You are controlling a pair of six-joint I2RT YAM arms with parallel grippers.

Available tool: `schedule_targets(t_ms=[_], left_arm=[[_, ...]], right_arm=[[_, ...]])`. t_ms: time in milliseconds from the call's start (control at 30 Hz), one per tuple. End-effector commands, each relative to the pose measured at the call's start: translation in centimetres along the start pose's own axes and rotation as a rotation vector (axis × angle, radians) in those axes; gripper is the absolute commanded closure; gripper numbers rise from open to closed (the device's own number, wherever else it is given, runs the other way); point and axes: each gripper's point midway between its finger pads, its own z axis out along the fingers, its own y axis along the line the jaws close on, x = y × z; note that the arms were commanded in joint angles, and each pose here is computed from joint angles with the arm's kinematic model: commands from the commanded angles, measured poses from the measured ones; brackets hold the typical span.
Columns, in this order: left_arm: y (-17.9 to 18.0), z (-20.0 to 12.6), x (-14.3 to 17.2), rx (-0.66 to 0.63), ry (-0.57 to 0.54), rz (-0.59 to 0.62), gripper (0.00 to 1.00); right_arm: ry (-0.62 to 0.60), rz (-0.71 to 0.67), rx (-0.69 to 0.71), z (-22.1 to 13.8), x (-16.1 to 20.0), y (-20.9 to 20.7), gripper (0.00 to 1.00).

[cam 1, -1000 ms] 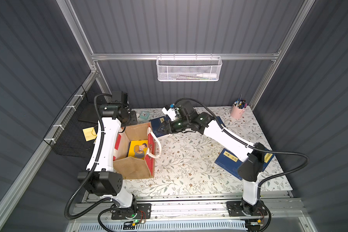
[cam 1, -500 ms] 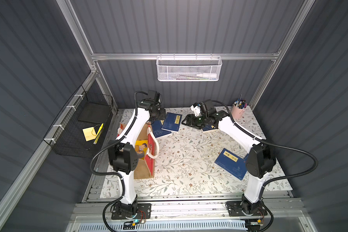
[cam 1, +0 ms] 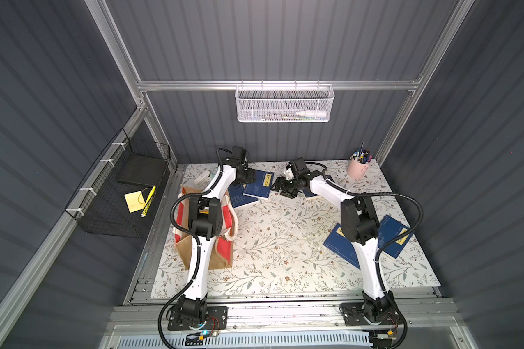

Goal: Put the books into the canvas bag
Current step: Pick up the book from the center of the board.

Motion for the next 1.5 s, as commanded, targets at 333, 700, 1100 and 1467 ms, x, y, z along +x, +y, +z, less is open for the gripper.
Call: schedule_targets(t_ms=[333, 700, 1100, 1467], left_arm=[[0.7, 4.6, 1.8, 0.266, 0.102, -0.115, 0.26], [-3.7, 2.7, 4.0, 0.556, 0.226, -0.21, 0.32], [-7.2, -1.2, 5.3, 0.688, 0.255, -0.192, 0.49], [-10.9, -3.1, 11.1, 0.639, 0.34, -0.112, 0.64]], right_arm=[[-0.034, 0.092, -0.081, 5.2, -2.7, -1.6, 0.42], [0.014, 0.128, -0.083, 5.7, -1.1, -2.4, 0.49], [0.023, 0.173, -0.12, 2.8, 1.7, -2.1, 0.62], [0.046, 0.174, -0.081, -1.7, 6.7, -3.0, 0.63]])
